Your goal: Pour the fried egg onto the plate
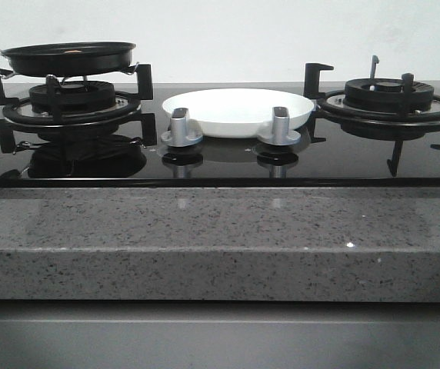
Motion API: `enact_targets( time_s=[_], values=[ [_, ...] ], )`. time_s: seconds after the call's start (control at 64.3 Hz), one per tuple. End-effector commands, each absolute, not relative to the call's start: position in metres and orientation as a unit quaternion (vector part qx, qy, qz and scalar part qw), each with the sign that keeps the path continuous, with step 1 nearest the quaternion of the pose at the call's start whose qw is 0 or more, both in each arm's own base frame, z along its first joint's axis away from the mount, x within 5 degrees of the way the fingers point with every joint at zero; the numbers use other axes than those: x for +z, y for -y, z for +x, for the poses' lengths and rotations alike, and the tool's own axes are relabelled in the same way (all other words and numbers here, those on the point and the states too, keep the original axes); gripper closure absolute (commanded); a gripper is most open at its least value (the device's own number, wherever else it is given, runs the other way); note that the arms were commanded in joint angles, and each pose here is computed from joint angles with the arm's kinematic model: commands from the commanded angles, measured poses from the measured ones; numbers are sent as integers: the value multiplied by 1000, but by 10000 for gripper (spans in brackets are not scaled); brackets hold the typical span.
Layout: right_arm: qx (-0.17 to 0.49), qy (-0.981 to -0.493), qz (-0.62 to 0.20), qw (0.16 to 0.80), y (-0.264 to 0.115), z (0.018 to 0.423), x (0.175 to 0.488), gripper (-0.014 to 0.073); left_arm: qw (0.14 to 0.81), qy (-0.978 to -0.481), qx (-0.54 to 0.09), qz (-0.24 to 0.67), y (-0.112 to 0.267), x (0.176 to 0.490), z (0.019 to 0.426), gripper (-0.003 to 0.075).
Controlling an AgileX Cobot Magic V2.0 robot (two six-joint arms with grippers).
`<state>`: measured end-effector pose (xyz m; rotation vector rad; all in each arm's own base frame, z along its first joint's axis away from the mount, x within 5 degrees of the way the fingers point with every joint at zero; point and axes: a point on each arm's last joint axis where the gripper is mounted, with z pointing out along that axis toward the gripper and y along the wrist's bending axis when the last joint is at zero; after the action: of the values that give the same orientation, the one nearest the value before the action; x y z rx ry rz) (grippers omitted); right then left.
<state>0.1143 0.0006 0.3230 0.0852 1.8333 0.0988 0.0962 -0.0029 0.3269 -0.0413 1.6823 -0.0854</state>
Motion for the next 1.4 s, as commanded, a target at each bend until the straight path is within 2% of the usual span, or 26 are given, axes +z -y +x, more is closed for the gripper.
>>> enact_targets(
  time_s=[0.0,0.124,0.358,0.731,0.948,1.383],
  values=[
    [45,-778,46,626,2,134,343,-59,705,-707,-41,-21,3,346,97,94],
    [54,-810,41,583,0,167,350,-47,705,-707,-41,-21,3,346,97,93],
    [86,-843,-6,530,-23,225,352,138,705,-707,-41,-21,3,346,97,93],
    [114,-892,-79,431,-69,329,359,159,705,-707,-41,-21,3,346,97,94],
    [121,-913,-98,376,-81,375,360,315,705,-707,-41,-21,3,346,97,94],
    [152,-936,-138,286,-101,443,342,319,705,-707,-41,-21,3,346,97,94]
  ],
)
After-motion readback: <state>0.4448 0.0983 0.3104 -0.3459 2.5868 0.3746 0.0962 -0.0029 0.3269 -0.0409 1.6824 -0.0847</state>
